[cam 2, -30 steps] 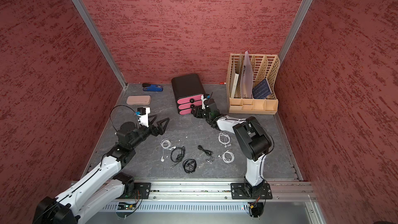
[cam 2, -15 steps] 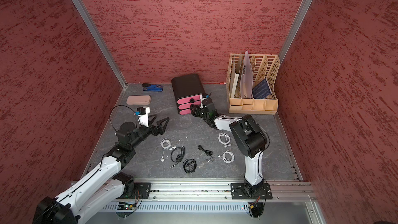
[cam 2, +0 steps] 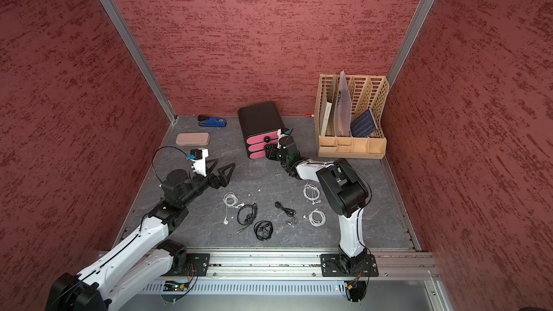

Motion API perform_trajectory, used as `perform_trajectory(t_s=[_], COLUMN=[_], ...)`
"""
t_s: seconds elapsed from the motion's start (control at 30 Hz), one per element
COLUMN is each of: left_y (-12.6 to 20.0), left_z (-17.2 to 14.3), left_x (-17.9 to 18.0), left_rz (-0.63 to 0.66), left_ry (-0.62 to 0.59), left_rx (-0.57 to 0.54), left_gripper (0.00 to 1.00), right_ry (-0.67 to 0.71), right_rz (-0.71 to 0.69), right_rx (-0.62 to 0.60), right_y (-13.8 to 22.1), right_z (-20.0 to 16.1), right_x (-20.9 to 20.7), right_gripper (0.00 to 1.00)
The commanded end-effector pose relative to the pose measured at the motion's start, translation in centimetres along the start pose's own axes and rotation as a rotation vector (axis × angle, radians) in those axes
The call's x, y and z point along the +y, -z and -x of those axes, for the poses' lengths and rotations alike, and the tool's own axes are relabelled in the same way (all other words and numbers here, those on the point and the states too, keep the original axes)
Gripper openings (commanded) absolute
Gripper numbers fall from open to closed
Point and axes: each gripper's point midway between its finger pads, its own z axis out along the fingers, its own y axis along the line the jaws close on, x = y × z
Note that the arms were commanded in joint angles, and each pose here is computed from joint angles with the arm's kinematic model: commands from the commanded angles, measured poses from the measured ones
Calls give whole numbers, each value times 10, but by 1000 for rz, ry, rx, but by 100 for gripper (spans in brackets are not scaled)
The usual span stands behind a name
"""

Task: Place the wired earphones into the drawer by color
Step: Open the drawer in the storage box.

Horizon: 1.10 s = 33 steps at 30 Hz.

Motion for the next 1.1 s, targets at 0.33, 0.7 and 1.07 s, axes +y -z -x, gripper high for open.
perform_trajectory(t_s=[0.33,0.7,1.07], left_y=[3,4,5], left_z=[4,5,6], left_x=[0,0,-1], left_rz=[2,2,0], left_ry=[-23,-25,-25], left_rx=[-21,-24,-27], left_gripper=[100,100,100], right_ry=[34,39,40], right_rz=[-17,-22,-30], right_rx=[-66,-56,-40], right_y=[2,14,28], right_z=[18,12,3], right_x=[4,2,-2], right_gripper=[30,30,30])
